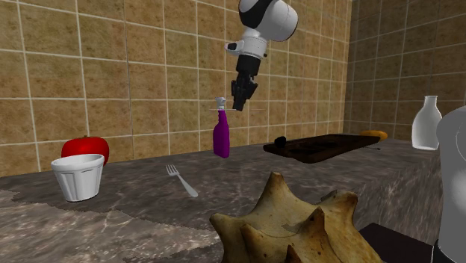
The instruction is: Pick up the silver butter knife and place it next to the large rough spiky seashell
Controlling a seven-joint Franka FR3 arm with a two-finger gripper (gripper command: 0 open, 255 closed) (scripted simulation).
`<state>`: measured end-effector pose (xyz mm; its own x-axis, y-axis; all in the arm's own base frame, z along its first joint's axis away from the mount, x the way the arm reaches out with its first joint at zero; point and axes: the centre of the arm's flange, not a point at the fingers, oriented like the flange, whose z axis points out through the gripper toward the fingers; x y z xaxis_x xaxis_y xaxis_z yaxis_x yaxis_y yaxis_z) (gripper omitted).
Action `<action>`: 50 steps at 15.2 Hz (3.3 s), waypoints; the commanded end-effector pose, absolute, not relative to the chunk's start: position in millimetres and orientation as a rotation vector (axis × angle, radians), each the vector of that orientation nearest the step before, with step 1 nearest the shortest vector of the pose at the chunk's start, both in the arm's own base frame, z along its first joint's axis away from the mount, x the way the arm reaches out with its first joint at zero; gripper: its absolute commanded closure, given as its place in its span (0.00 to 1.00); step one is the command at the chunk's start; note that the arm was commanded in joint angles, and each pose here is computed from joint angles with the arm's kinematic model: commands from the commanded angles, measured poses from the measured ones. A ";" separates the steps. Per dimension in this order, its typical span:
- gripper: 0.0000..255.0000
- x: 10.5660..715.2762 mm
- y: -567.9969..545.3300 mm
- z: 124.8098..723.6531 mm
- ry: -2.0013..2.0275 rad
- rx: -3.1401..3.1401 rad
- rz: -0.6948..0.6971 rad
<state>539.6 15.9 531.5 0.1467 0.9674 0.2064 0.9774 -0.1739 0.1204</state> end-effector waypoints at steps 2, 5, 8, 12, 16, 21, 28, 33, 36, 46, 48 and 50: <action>1.00 539.2 16.2 547.1 -1.991 -2.347 -0.367; 1.00 506.4 38.4 547.1 -1.991 -2.347 -0.367; 1.00 473.7 60.7 547.2 -1.991 -2.347 -0.367; 1.00 430.0 90.4 547.2 -1.991 -2.347 -0.367; 1.00 386.3 120.1 547.3 -1.991 -2.347 -0.367; 1.00 331.8 157.2 547.4 -1.991 -2.347 -0.367; 1.00 255.3 209.1 547.4 -1.991 -2.347 -0.367; 1.00 200.8 246.3 547.5 -1.991 -2.347 -0.367; 1.00 168.0 268.5 547.6 -1.991 -2.347 -0.367; 1.00 58.8 342.7 547.7 -1.991 -2.347 -0.367; 1.00 37.0 357.6 547.7 -1.991 -2.347 -0.367; 1.00 15.2 372.4 547.7 -1.991 -2.347 -0.367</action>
<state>26.6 365.1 548.2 0.1459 0.9676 0.2059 0.9774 -0.1732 0.1211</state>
